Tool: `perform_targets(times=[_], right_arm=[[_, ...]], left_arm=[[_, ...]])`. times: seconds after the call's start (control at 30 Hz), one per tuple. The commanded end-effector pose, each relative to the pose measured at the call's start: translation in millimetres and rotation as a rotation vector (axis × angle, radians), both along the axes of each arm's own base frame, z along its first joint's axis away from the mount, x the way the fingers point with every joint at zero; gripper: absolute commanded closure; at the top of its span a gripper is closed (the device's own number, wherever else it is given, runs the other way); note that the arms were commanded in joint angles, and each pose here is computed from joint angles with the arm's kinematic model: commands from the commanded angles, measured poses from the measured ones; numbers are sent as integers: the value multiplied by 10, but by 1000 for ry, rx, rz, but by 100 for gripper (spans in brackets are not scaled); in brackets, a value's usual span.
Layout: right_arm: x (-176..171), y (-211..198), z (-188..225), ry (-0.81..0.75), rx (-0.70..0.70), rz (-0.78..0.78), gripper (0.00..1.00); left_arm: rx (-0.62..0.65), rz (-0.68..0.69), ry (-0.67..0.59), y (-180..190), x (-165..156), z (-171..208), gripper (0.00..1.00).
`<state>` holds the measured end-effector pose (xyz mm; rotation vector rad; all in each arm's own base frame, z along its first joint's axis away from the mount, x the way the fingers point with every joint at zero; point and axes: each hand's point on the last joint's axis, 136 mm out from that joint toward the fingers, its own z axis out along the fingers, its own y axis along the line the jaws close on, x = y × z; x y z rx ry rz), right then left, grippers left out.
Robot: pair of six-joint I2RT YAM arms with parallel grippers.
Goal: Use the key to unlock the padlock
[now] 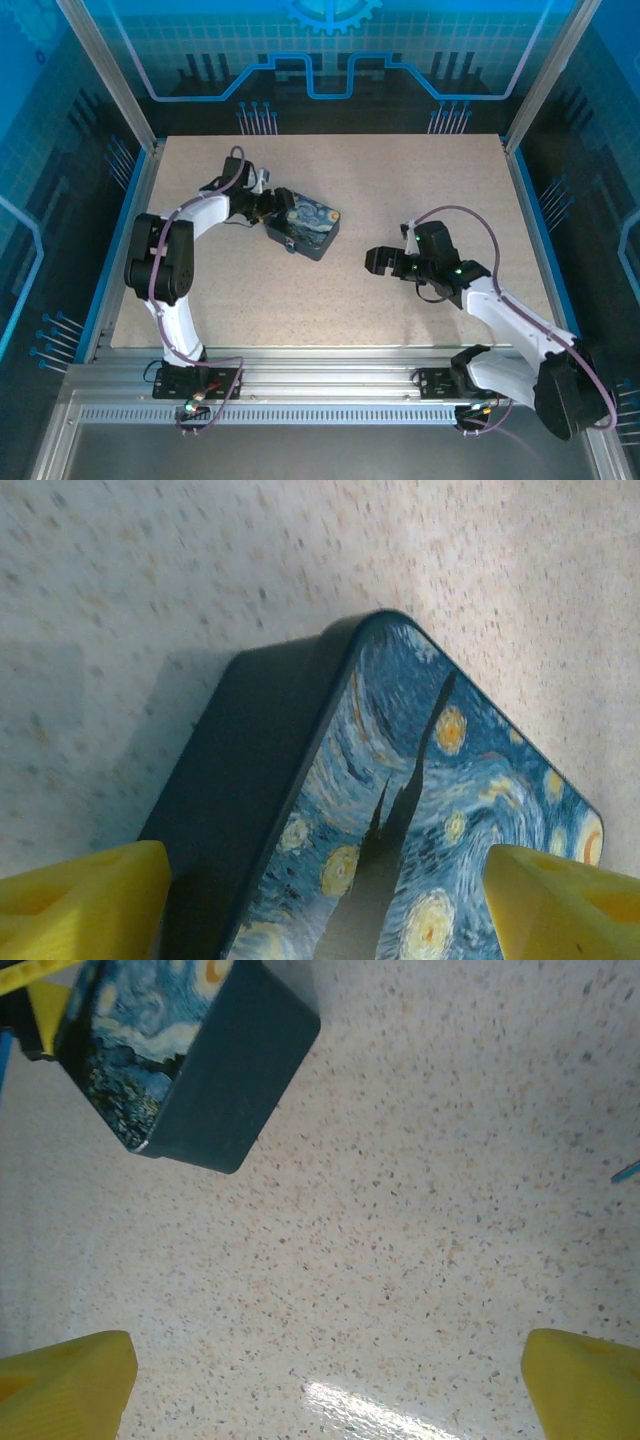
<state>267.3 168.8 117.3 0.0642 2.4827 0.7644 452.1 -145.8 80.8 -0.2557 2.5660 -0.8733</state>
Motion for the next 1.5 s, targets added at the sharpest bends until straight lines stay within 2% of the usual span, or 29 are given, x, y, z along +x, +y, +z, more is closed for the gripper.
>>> perform_targets(times=[0.0, 0.27, 0.4, 0.77, 1.17, 1.33, 1.47], right_arm=[[128, 169, 105, -15, 35, 18, 1], [370, 374, -24, 35, 45, 49, 10], [512, 467, -77, 59, 45, 64, 16], [881, 600, -183, 116, 35, 70, 26], [1111, 653, -297, 149, 8, 93, 26], [1099, 511, -210, 136, -40, 71, 23], [1016, 216, -146, 135, -159, 15, 22]], left_arm=[[-60, -25, -35, -202, -134, 224, 18], [-83, -41, -75, -504, -418, 395, 20], [-91, -39, -70, -588, -543, 367, 22], [-135, -15, -46, -669, -755, 230, 23], [-130, 12, -42, -589, -903, 187, 23], [-103, 51, -61, -473, -995, 231, 19], [-76, 86, -74, -353, -1115, 300, 18]])
